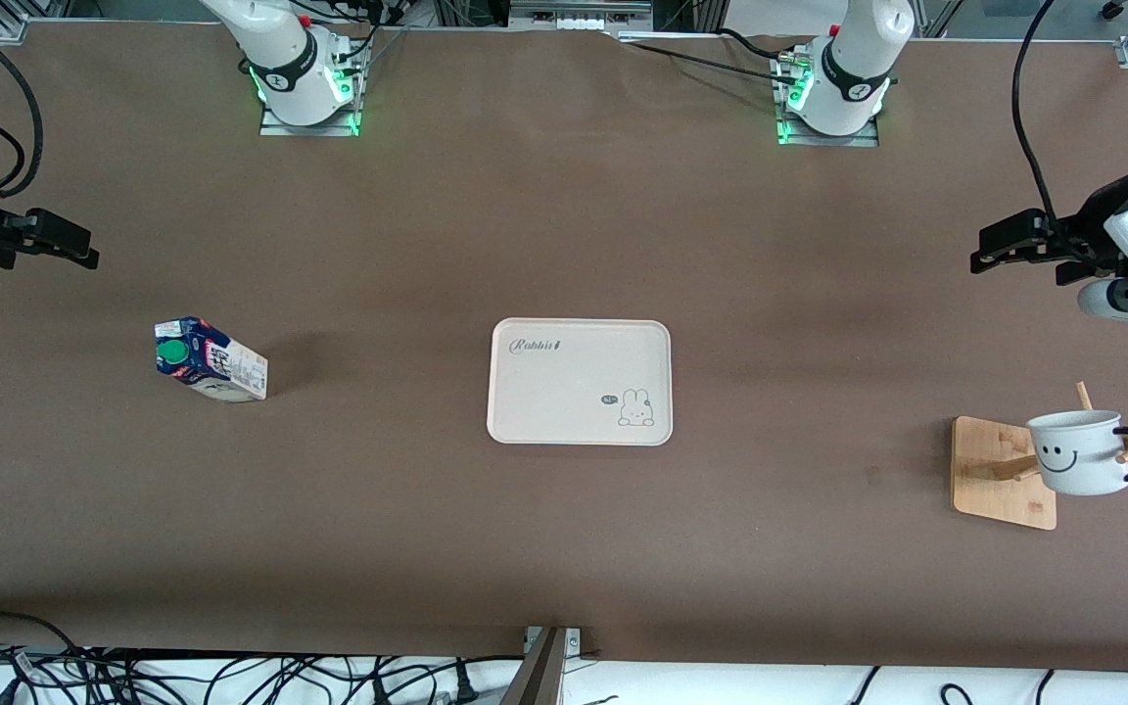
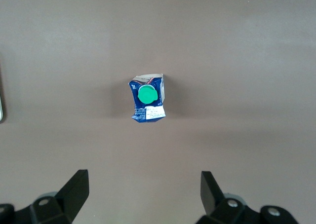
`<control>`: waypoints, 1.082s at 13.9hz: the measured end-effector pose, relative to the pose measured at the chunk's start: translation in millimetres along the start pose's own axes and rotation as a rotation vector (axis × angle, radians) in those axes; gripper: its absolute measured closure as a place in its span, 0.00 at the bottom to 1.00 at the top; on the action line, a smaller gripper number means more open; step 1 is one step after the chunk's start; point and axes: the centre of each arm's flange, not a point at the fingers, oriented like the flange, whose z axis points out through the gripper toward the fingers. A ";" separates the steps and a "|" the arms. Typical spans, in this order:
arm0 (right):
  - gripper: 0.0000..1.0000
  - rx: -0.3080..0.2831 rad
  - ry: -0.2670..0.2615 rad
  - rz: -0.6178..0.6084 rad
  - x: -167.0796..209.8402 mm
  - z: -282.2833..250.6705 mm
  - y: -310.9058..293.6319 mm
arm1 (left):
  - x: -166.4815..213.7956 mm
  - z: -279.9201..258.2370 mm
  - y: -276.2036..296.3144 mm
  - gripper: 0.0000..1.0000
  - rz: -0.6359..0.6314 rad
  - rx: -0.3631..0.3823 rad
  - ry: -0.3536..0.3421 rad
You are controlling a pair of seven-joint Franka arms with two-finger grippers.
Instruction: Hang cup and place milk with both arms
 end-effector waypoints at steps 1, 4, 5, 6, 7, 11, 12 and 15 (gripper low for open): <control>0.00 0.000 0.000 0.000 0.0 0.0 0.0 | 0.0 -0.3 0.4 0.00 0.001 0.000 0.001; 0.00 0.000 0.000 0.000 0.0 0.0 0.0 | -5.5 -9.9 -0.3 0.00 0.000 -0.001 0.030; 0.00 0.000 0.000 0.000 0.0 0.0 0.1 | -10.3 -12.7 -1.8 0.00 -0.002 -0.004 0.049; 0.00 0.000 0.000 0.000 0.0 0.0 0.1 | -15.4 -12.3 -5.9 0.00 -0.008 -0.008 0.078; 0.00 0.000 0.000 0.000 0.0 0.0 0.1 | -22.0 -9.3 -11.2 0.00 -0.016 -0.013 0.101; 0.00 0.000 0.000 0.000 0.0 0.0 0.1 | -42.5 5.9 -25.3 0.00 -0.008 0.034 0.110; 0.00 0.000 0.000 0.000 0.0 0.0 0.1 | -42.1 6.6 -18.6 0.00 0.026 0.064 0.118; 0.00 0.000 0.000 0.000 0.0 0.0 0.2 | -42.9 8.5 -1.1 0.00 0.065 0.093 0.121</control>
